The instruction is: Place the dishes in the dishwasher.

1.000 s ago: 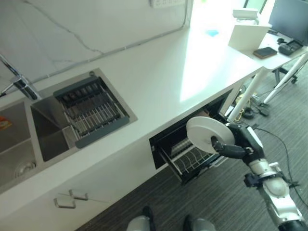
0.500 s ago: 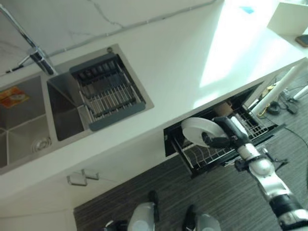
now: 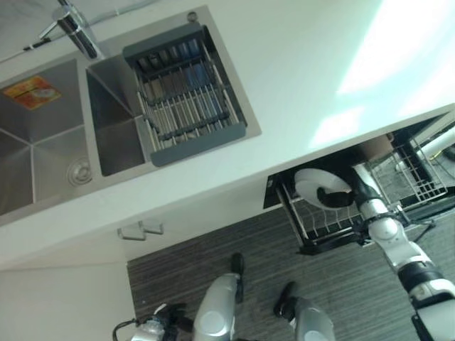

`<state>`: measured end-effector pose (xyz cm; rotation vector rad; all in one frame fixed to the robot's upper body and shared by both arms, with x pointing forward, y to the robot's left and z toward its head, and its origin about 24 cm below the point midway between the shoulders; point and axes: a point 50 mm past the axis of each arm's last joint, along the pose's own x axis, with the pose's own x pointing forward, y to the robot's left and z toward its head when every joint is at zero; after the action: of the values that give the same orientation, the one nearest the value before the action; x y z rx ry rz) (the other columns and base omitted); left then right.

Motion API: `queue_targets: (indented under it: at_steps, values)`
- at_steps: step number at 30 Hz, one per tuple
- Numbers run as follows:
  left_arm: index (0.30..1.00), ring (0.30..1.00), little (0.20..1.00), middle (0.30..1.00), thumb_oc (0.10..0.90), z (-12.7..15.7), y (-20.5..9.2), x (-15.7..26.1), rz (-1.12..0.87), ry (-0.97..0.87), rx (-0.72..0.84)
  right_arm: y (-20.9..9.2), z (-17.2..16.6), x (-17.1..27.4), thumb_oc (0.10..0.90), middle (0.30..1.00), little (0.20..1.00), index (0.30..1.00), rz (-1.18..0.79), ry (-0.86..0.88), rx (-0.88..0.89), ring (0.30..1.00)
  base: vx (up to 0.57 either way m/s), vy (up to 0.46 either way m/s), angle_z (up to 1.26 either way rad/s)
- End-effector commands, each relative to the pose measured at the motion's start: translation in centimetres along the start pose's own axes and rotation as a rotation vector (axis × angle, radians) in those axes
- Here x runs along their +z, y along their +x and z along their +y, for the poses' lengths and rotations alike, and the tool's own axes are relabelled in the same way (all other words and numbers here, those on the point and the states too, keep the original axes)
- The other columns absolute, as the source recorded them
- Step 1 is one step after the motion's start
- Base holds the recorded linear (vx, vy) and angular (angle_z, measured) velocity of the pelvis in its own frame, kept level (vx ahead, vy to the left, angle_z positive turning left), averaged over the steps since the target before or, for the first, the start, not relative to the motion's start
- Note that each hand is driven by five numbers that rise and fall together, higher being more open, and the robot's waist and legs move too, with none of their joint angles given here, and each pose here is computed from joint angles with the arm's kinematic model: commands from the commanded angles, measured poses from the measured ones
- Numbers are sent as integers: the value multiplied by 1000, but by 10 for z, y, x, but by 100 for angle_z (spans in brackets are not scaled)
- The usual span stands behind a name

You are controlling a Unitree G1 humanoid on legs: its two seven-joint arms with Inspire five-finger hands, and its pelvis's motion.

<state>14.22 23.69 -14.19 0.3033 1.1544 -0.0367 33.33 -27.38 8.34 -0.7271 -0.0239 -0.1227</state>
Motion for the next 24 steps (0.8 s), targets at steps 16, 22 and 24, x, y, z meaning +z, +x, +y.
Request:
queue_targets:
  at_steps: [16, 22, 24]
  values:
    - [900, 900, 900, 900, 800, -18, 0, -15, 20, -11, -62, 15, -98, 33, 400, 300, 300, 300, 36, -208, -884, 300, -7, 48, 2]
    - [900, 900, 900, 900, 800, -20, 0, -9, 4, -12, -71, 20, -83, 30, 400, 300, 300, 300, 51, -207, -786, 300, 42, 0, 1]
    - [900, 900, 900, 900, 800, -21, 1, -4, -11, -7, -75, 24, -78, 35, 400, 300, 300, 300, 40, -206, -771, 300, -43, 26, -1]
